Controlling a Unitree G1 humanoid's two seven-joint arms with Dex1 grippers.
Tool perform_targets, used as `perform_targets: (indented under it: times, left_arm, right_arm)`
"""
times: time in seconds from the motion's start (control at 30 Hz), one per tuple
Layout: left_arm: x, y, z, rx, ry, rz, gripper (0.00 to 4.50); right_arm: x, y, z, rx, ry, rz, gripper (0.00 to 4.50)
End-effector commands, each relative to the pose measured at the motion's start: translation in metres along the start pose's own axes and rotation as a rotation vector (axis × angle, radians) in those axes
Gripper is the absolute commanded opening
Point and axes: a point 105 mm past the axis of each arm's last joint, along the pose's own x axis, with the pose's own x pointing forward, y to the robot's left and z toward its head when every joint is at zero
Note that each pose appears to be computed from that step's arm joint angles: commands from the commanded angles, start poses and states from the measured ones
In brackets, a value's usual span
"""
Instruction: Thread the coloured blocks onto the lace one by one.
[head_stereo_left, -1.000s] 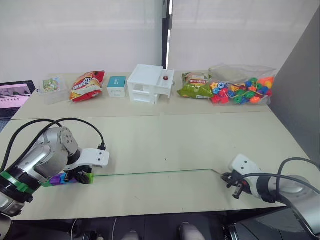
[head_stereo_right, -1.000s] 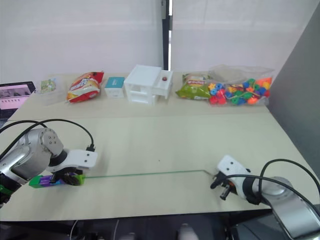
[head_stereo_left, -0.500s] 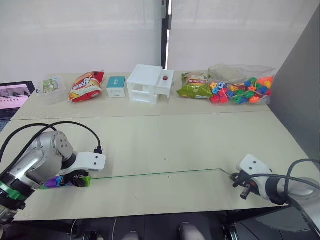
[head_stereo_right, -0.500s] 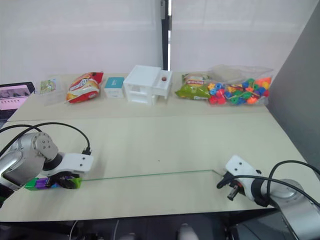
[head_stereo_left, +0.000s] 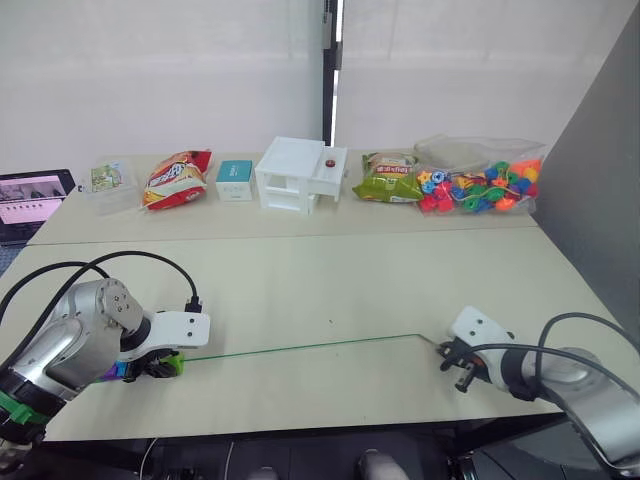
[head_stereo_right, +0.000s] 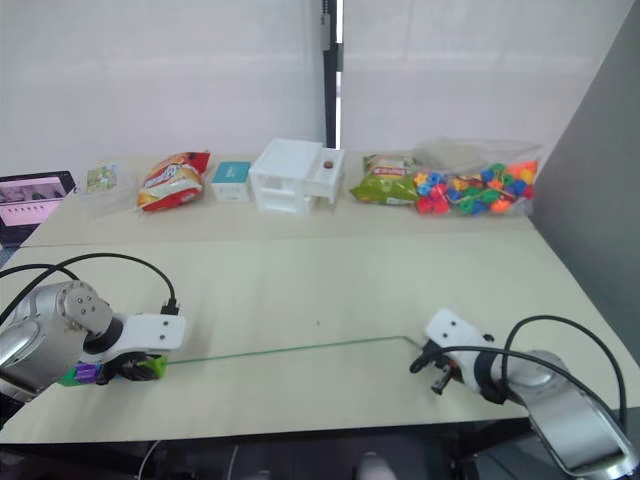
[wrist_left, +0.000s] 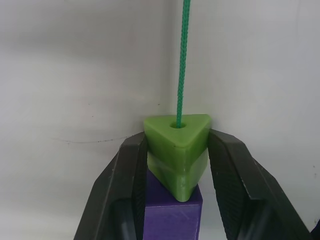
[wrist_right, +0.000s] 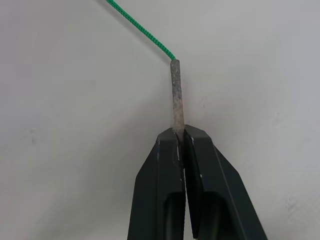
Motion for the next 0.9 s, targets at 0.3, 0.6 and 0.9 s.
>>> perform_targets:
  times: [0.3,0.6,0.9]
  left_arm:
    - [-0.046,0.002,0.022,-0.063,-0.339,0.11,4.5]
    - [-0.102,-0.026,-0.039,-0.477,-0.774,0.505,4.5]
    - [-0.078,-0.088,-0.091,-0.728,-0.9,0.585,4.5]
  right_arm:
    - [-0.025,-0.015,0.027,0.058,-0.196,-0.036,4.03]
    - [-0.063,-0.026,0.023,0.358,-0.463,-0.1,4.43]
    - [-0.063,-0.03,-0.023,0.464,-0.436,-0.177,4.43]
